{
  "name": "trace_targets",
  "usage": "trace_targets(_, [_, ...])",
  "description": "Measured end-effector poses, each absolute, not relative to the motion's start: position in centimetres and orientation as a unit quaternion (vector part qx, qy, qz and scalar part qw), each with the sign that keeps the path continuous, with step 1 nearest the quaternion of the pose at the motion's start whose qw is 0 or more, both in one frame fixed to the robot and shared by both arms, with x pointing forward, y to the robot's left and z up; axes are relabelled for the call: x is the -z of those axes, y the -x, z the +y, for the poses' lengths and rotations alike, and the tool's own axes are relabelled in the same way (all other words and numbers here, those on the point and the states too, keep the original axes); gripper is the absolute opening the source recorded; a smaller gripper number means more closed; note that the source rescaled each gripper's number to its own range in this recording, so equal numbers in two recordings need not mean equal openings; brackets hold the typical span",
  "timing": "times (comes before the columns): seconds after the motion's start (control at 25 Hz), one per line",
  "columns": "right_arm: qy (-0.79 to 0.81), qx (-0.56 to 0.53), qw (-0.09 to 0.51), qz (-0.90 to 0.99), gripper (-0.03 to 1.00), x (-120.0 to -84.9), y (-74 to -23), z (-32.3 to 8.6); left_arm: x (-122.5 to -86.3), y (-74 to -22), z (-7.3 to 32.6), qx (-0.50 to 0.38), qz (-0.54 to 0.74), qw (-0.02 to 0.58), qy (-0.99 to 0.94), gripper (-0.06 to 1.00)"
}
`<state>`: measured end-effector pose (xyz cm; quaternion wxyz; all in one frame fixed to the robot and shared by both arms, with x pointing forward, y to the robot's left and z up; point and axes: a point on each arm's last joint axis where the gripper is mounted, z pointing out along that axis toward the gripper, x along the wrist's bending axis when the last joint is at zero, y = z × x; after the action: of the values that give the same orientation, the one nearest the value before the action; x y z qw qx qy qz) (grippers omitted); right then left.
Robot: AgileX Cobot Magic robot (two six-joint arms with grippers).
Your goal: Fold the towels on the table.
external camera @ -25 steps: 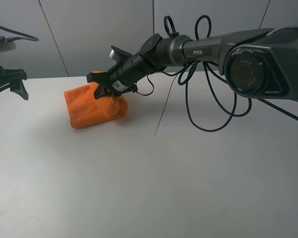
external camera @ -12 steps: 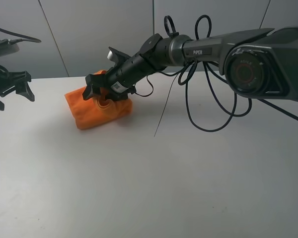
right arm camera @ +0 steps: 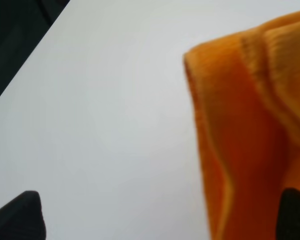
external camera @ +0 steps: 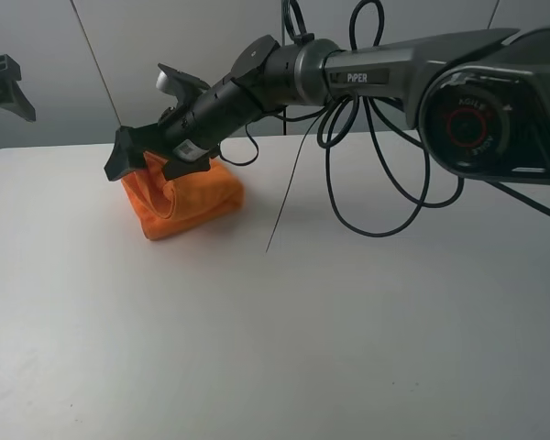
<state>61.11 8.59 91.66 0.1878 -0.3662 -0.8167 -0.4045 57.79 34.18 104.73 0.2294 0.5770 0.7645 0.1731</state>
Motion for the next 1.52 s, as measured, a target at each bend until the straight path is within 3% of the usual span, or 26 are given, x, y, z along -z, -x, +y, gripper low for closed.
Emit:
trace_targets(0.28, [0.307,0.372,0.172,-0.859,1.0,-91.7,-58.8,10.0,-104.9,-57.4,34.1,-0.166,0.756,0.214,-0.596,0.99])
trace_targets(0.52, [0.263,0.352,0.12,-0.89,1.0,-96.3,-58.6,8.4,-105.0,-57.6,33.3,-0.142,0.738,0.247,-0.612,0.99])
trace_targets(0.84, [0.32,0.282,0.113,-0.897,1.0,-95.7,-62.3,2.2,-105.5,-57.8,32.1,-0.109,0.708,0.306,-0.626,0.99])
trace_targets(1.2, [0.461,0.212,0.146,-0.849,1.0,-91.3,-65.3,-9.6,-105.5,-58.5,26.8,-0.089,0.633,0.351,-0.684,0.99])
trace_targets(1.52, [0.485,0.223,0.119,-0.838,1.0,-93.6,-63.4,-13.3,-102.5,-60.1,23.0,-0.078,0.633,0.35,-0.686,0.99])
